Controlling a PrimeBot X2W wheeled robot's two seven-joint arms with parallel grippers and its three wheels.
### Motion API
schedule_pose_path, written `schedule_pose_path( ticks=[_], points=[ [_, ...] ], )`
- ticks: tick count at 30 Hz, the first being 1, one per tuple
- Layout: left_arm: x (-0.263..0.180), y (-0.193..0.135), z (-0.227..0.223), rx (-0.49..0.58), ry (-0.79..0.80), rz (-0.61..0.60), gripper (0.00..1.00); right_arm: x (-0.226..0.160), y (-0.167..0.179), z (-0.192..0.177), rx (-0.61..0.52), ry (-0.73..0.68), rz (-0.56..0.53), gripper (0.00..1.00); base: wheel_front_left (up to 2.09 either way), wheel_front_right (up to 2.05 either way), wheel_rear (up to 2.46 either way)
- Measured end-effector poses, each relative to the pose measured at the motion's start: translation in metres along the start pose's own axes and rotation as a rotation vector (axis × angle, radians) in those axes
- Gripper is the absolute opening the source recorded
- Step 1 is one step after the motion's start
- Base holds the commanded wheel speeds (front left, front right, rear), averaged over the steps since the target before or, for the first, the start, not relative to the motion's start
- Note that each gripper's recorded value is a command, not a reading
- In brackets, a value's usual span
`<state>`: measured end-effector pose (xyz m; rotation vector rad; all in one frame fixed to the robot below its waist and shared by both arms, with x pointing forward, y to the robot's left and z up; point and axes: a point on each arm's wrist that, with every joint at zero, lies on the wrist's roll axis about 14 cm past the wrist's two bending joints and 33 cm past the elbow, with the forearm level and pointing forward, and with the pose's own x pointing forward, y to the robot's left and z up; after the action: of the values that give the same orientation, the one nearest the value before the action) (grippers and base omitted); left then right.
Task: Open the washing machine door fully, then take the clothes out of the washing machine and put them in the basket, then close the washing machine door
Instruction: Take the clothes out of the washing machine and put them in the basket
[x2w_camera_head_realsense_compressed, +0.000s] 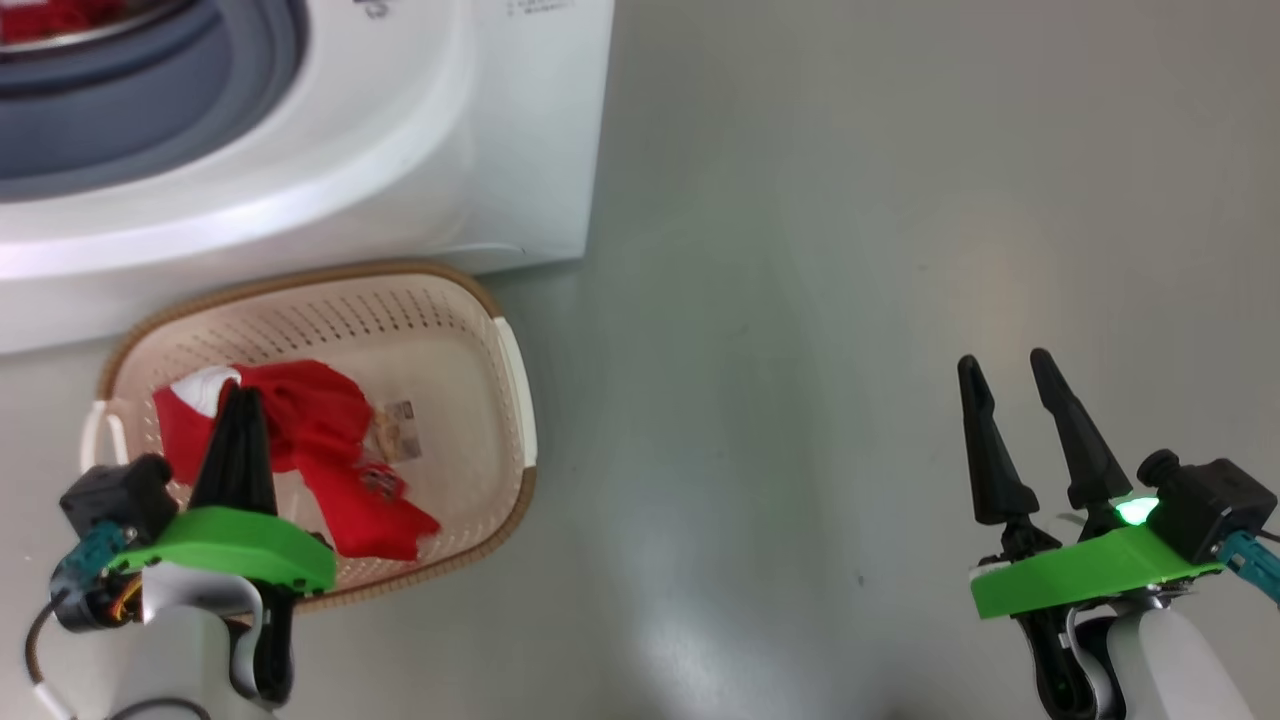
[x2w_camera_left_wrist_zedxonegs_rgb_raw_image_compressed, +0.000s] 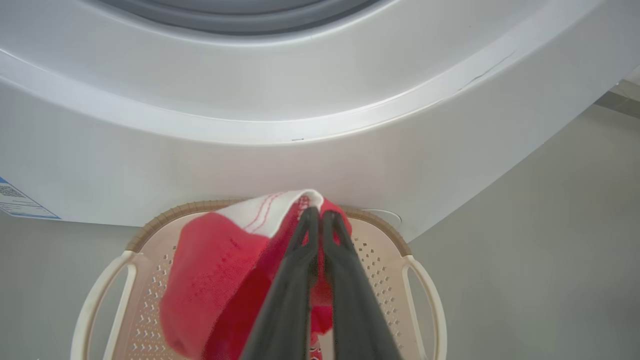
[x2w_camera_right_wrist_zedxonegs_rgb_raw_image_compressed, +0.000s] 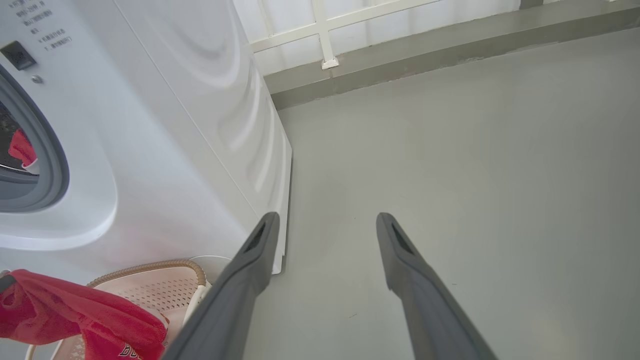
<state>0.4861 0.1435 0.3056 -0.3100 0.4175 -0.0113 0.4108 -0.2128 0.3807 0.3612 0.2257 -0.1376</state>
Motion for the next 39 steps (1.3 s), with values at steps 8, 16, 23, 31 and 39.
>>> schedule_pose_path(
  ticks=[8, 16, 23, 31, 39],
  points=[
    [0.023, 0.006, -0.042, 0.038, 0.132, 0.003, 0.0, 0.014, -0.005, -0.013, -0.012, 0.028, -0.01, 1.0, 0.0, 0.0, 0.0],
    [0.037, 0.013, -0.085, 0.095, 0.264, -0.011, 0.0, 0.024, 0.0, -0.034, -0.019, 0.079, 0.012, 1.0, 0.0, 0.0, 0.0],
    [0.051, 0.015, -0.104, 0.106, 0.311, -0.012, 0.0, 0.031, 0.001, -0.046, -0.025, 0.108, 0.022, 1.0, 0.0, 0.0, 0.0],
    [0.058, 0.017, -0.107, 0.088, 0.319, 0.005, 0.47, 0.03, -0.004, -0.049, -0.03, 0.115, 0.008, 1.0, 0.0, 0.0, 0.0],
    [0.056, 0.018, -0.095, 0.065, 0.294, 0.026, 1.0, 0.031, -0.001, -0.04, -0.028, 0.092, 0.016, 1.0, 0.0, 0.0, 0.0]
  ],
)
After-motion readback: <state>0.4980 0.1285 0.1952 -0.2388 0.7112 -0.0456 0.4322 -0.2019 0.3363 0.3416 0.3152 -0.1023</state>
